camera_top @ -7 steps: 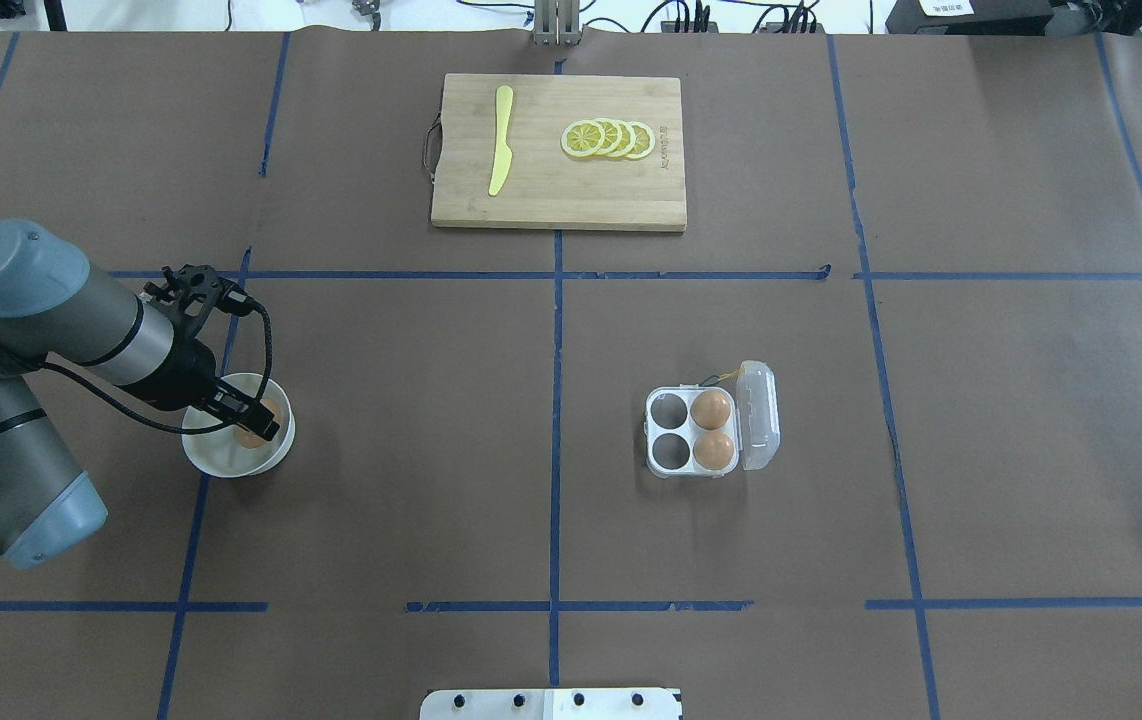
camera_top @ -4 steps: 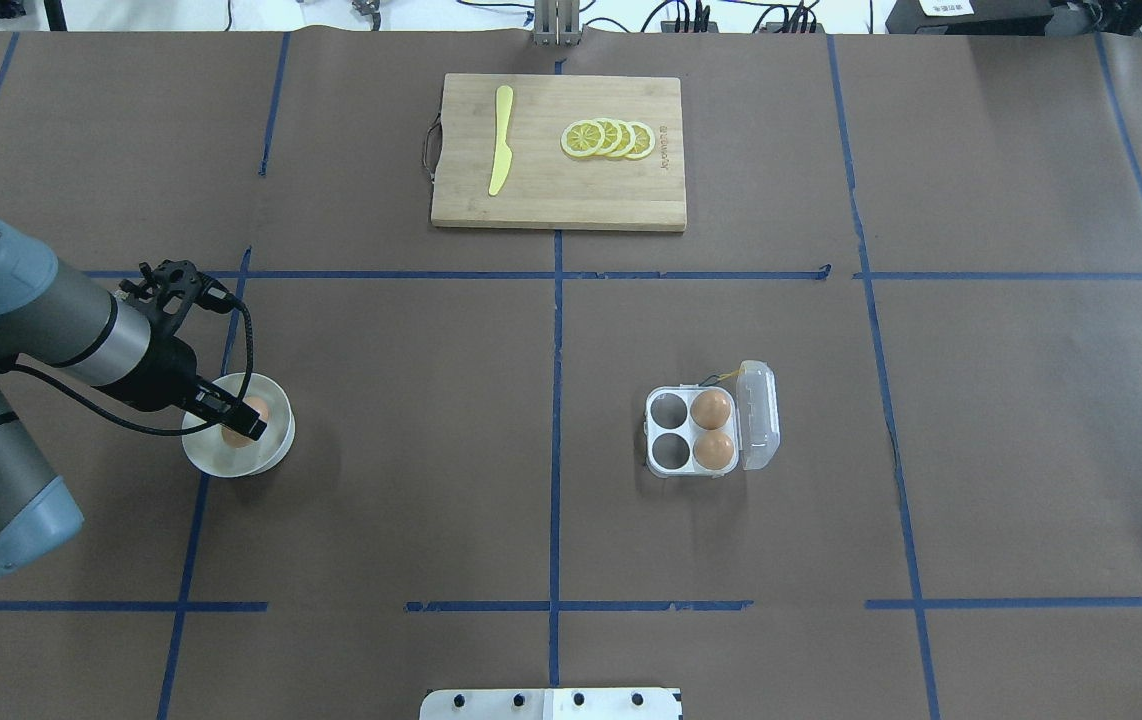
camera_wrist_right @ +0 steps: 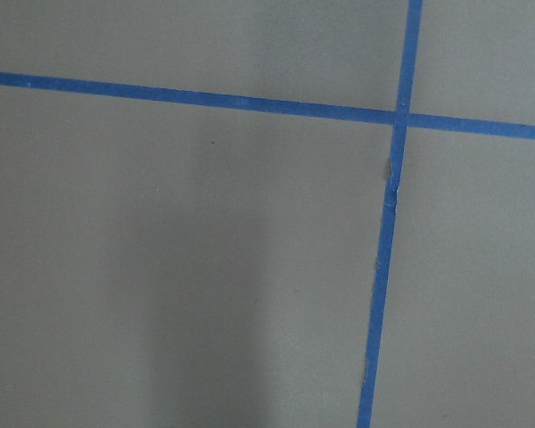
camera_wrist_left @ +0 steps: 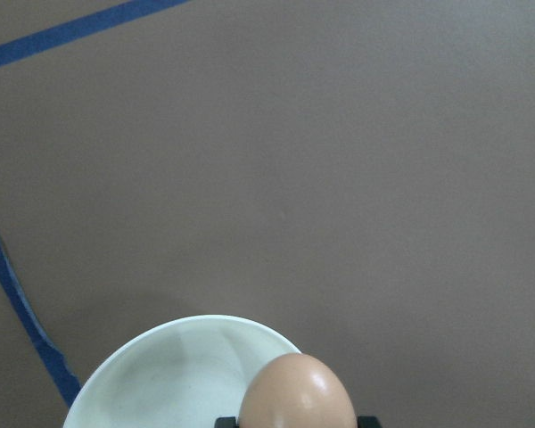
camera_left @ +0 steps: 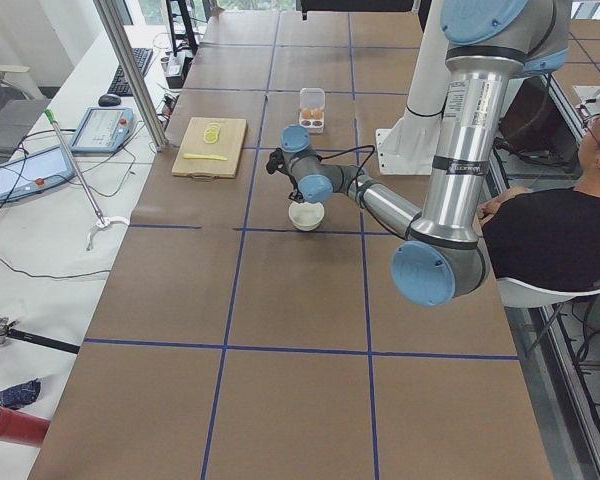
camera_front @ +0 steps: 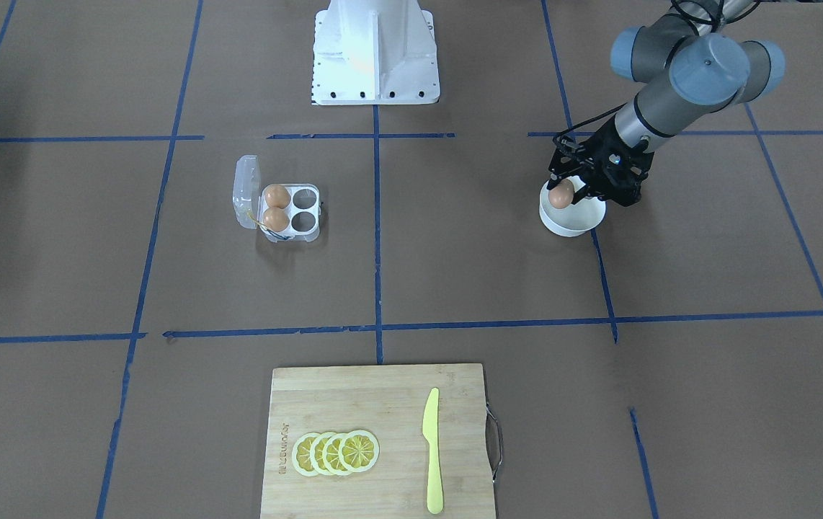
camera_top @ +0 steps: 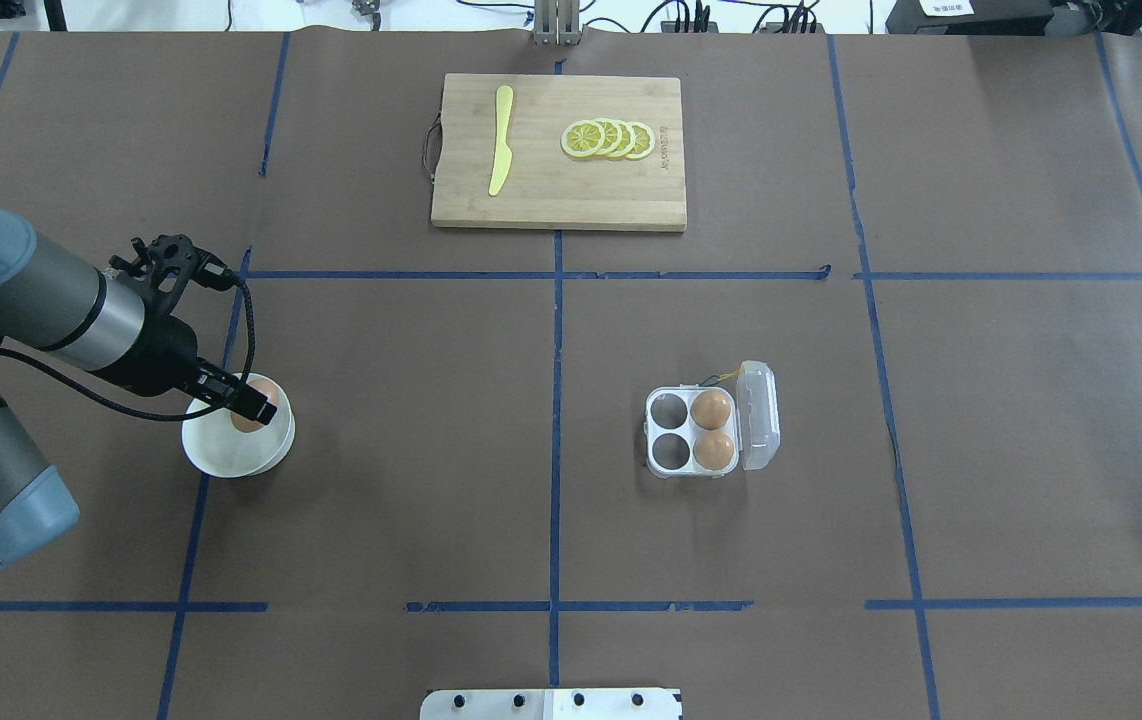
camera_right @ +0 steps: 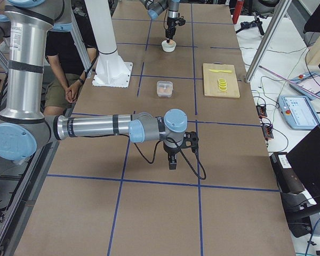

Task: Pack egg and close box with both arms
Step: 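Lift the egg with the left gripper and carry it to the carton, then lower the egg into the empty carton slot with the left gripper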

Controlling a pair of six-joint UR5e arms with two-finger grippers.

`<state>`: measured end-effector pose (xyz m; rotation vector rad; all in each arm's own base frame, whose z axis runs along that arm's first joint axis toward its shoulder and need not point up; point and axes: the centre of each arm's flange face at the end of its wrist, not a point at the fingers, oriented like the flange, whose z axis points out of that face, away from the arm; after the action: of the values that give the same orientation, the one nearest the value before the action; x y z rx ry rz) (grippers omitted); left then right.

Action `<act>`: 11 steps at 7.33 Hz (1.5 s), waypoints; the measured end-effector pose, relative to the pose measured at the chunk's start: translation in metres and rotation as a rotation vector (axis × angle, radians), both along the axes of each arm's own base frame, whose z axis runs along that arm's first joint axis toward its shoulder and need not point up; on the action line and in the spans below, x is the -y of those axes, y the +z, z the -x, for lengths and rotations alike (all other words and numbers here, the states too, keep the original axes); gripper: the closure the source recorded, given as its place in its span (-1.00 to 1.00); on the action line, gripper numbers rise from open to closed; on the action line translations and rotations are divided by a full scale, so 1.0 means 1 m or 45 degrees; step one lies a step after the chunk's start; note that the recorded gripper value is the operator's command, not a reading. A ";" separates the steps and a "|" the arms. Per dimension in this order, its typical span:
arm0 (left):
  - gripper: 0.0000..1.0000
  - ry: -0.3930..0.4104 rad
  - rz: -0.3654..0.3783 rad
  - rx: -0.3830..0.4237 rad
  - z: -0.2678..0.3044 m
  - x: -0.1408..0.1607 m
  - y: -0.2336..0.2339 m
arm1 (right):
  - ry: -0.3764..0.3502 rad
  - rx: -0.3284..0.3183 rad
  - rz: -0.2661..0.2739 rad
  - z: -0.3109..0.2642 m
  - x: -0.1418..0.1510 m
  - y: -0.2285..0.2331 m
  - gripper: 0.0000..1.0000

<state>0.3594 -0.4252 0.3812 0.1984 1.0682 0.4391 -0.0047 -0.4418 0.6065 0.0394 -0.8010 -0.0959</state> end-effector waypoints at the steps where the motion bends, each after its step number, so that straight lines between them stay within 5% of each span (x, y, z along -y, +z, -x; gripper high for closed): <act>1: 1.00 -0.010 0.033 -0.036 -0.028 0.009 -0.035 | 0.000 0.000 0.001 0.000 0.000 0.000 -1.00; 3: 1.00 -0.018 0.129 -0.112 -0.090 0.016 -0.114 | 0.002 -0.001 0.005 0.000 0.000 0.001 -1.00; 8: 1.00 0.017 0.185 -0.148 -0.150 0.008 -0.167 | 0.000 0.017 0.008 0.001 0.000 0.000 -1.00; 11: 1.00 -0.044 0.223 -0.176 -0.225 0.001 -0.228 | -0.001 0.033 0.009 0.002 -0.001 -0.001 -1.00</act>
<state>0.5841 -0.4261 0.1533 0.0927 1.2303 0.3020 -0.0063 -0.4407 0.6051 0.0335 -0.8273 -0.0935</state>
